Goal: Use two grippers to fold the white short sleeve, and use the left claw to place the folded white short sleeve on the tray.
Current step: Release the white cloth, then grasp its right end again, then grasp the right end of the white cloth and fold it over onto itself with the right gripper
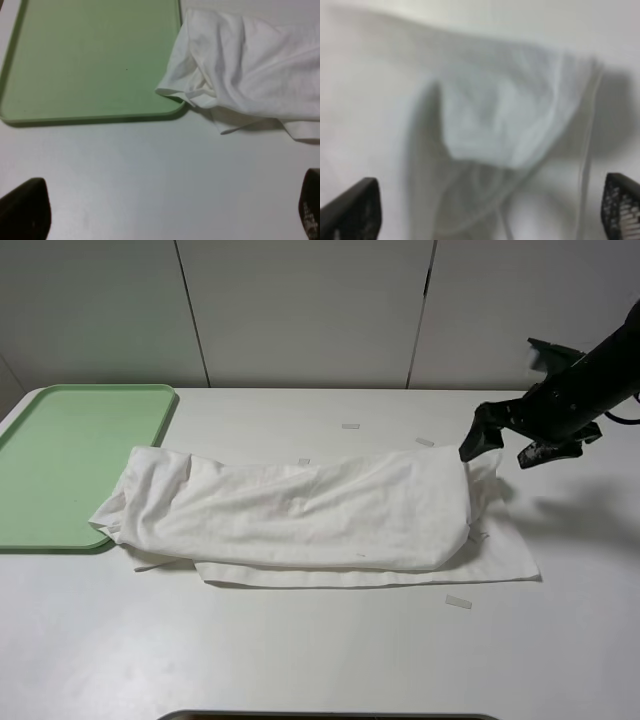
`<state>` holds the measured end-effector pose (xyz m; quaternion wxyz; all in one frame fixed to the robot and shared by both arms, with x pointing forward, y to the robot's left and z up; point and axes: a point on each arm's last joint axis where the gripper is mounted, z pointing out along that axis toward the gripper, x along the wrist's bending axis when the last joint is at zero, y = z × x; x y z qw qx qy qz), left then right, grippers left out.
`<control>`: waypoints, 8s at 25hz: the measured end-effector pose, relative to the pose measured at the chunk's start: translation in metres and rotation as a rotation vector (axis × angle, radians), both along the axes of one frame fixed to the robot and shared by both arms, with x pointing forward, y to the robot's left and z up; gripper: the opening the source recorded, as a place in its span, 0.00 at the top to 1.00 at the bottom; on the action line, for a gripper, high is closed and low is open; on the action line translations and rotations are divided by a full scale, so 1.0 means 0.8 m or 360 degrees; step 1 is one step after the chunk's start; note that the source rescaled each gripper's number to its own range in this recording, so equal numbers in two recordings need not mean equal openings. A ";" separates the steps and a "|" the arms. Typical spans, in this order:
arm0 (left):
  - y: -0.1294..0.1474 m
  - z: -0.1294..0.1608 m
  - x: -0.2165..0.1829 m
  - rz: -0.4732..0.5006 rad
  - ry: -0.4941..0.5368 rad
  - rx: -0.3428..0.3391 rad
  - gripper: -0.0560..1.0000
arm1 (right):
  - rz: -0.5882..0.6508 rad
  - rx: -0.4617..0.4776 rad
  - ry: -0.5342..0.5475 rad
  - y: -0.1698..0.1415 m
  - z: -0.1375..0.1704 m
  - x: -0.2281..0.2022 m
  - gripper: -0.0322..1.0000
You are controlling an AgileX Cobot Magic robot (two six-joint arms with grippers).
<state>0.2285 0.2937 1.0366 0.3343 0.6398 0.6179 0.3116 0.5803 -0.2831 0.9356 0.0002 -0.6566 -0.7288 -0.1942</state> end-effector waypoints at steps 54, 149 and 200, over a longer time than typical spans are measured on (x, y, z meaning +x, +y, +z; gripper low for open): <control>0.000 0.000 0.000 0.0002 -0.0002 0.0003 0.00 | -0.0242 0.0033 0.0237 -0.007 -0.089 -0.021 0.49; 0.000 0.000 0.000 0.0002 0.0000 0.0003 0.00 | 0.0592 0.0394 -0.0297 0.342 -0.023 -0.057 0.22; 0.003 0.000 0.000 0.0025 0.0001 0.0039 0.00 | 0.0602 0.0170 -0.0439 0.314 -0.016 -0.017 0.97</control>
